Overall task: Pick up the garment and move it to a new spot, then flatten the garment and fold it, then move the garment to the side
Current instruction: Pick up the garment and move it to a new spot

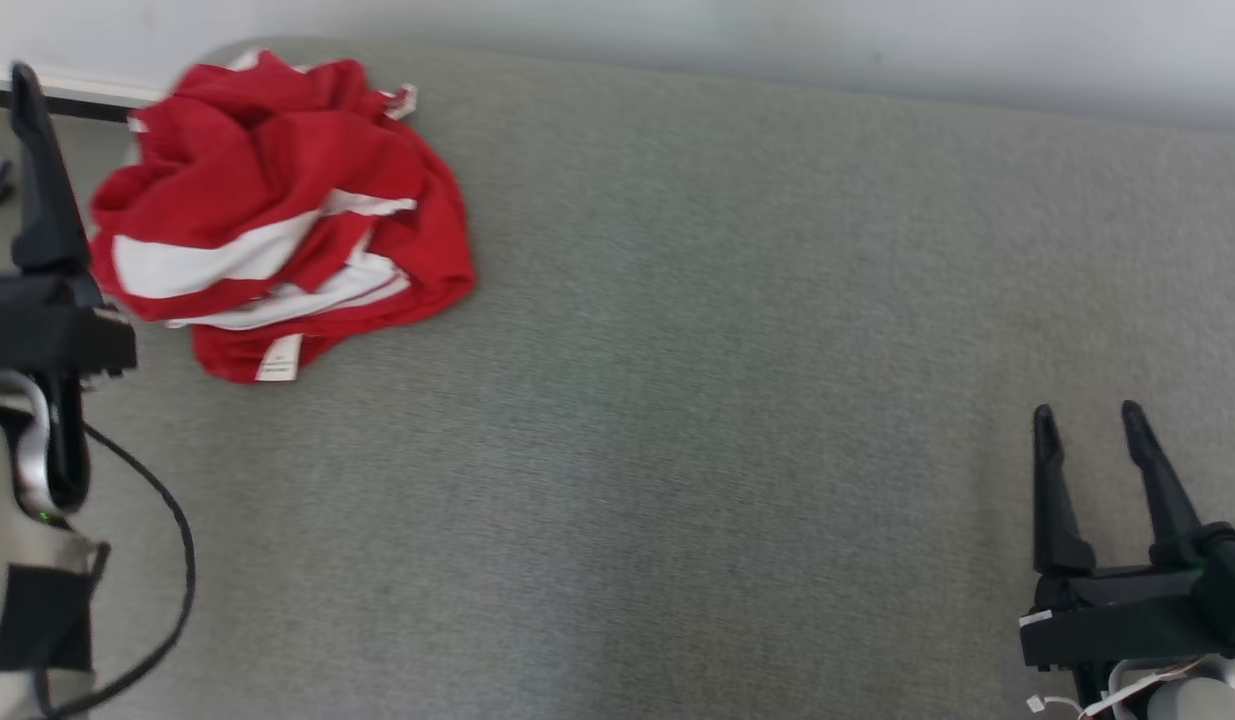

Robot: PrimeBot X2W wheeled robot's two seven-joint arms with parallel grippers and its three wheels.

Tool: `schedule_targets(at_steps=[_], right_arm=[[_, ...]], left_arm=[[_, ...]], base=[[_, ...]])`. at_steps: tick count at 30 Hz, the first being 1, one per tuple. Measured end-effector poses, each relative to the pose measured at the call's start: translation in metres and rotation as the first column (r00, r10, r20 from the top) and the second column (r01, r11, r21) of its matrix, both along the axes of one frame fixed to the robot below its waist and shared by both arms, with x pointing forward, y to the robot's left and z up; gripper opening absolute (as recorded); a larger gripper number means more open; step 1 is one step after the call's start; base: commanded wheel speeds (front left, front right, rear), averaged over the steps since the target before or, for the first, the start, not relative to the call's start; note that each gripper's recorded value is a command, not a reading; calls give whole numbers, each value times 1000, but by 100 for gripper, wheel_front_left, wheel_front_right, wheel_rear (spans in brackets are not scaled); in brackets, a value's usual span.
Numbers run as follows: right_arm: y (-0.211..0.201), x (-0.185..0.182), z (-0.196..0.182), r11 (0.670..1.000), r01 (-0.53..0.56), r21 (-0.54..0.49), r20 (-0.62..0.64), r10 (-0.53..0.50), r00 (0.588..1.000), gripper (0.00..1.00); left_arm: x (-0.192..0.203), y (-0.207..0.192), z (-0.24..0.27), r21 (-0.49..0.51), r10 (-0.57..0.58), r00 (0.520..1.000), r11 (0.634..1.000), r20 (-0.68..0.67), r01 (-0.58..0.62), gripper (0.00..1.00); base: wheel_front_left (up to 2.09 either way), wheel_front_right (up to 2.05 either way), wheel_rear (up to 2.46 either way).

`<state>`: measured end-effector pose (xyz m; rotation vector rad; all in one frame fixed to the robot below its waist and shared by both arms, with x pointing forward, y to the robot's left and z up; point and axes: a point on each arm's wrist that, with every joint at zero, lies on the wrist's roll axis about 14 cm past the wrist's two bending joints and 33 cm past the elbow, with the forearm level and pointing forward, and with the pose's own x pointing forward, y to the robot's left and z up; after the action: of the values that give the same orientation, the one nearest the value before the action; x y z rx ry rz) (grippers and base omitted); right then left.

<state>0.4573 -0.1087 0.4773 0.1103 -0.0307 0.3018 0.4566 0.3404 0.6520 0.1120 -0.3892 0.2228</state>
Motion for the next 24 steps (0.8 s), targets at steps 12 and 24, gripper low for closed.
schedule_targets(at_steps=[12,24], right_arm=[[-75,-3,-29,978,203,-52,-57,-206,977,100],[-110,-12,-31,953,290,-89,-63,-296,953,100]], left_arm=[[95,-2,-101,-78,-44,940,997,-339,19,100],[94,0,-211,-152,-67,709,987,-702,-57,100]], base=[[0,0,0],[0,0,0]])
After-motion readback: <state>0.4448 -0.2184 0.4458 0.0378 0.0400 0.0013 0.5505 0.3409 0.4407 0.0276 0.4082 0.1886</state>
